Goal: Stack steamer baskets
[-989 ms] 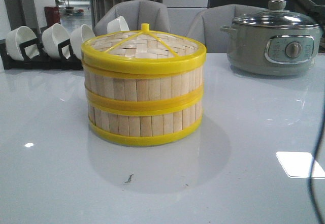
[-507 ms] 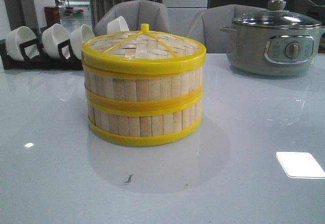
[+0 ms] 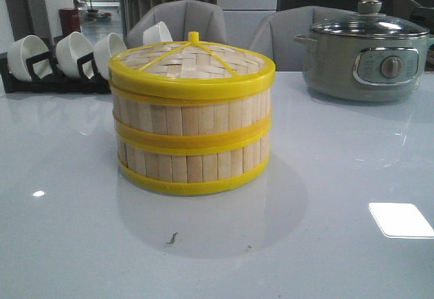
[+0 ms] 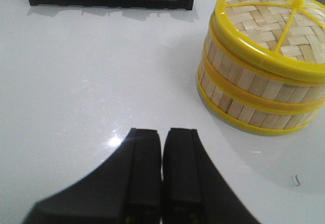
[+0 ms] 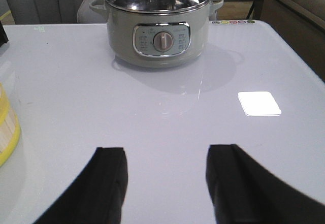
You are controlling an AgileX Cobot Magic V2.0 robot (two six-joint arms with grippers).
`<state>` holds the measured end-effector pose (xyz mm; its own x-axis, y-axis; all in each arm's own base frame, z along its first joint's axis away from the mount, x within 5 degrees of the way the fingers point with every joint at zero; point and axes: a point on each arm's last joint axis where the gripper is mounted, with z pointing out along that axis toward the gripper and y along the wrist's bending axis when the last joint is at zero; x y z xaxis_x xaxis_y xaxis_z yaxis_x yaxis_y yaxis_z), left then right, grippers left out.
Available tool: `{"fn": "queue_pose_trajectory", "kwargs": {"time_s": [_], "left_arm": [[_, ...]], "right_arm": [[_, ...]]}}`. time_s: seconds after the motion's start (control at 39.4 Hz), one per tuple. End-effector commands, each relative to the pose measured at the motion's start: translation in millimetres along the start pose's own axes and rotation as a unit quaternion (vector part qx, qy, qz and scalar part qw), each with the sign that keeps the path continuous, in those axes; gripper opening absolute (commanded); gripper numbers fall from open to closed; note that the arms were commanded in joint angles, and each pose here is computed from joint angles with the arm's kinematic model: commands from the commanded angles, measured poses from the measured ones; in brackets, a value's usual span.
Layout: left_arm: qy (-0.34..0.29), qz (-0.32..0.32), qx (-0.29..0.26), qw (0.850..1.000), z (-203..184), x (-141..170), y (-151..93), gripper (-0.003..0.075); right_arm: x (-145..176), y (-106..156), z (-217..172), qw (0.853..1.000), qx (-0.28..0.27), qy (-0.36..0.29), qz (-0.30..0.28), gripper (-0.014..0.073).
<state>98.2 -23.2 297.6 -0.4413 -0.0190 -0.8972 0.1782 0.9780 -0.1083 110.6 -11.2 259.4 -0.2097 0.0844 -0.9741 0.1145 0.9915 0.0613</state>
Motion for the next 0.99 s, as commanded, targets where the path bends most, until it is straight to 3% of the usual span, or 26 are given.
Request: {"fn": "queue_pose_trajectory", "kwargs": {"time_s": [0.0, 0.25, 0.36, 0.43, 0.51, 0.96], "left_arm": [[-0.059, -0.004, 0.006, 0.998, -4.9, -16.8, -1.8, 0.0085], [-0.059, -0.004, 0.006, 0.998, -4.9, -16.8, -1.8, 0.0085], [-0.059, -0.004, 0.006, 0.998, -4.9, -16.8, -1.8, 0.0085], [-0.059, -0.004, 0.006, 0.998, -4.9, -16.8, -1.8, 0.0085], [-0.059, -0.004, 0.006, 0.998, -4.9, -16.8, -1.8, 0.0085], [-0.059, -0.004, 0.006, 0.998, -4.9, -16.8, -1.8, 0.0085]], "right_arm": [[-9.3, 0.4, -7.2, 0.998, -0.004, -0.069, -0.009, 0.0465], [-10.1, 0.6, -12.1, 0.996, -0.005, -0.087, -0.009, 0.0442], [-9.8, 0.5, -12.1, 0.996, -0.005, -0.086, -0.009, 0.0251], [-9.7, 0.5, -12.0, 0.996, -0.005, -0.085, -0.009, 0.0031], [-9.8, 0.5, -12.1, 0.996, -0.005, -0.086, -0.009, 0.0079], [-7.1, 0.2, -11.6, 0.997, -0.003, -0.071, -0.009, 0.0072]]}}
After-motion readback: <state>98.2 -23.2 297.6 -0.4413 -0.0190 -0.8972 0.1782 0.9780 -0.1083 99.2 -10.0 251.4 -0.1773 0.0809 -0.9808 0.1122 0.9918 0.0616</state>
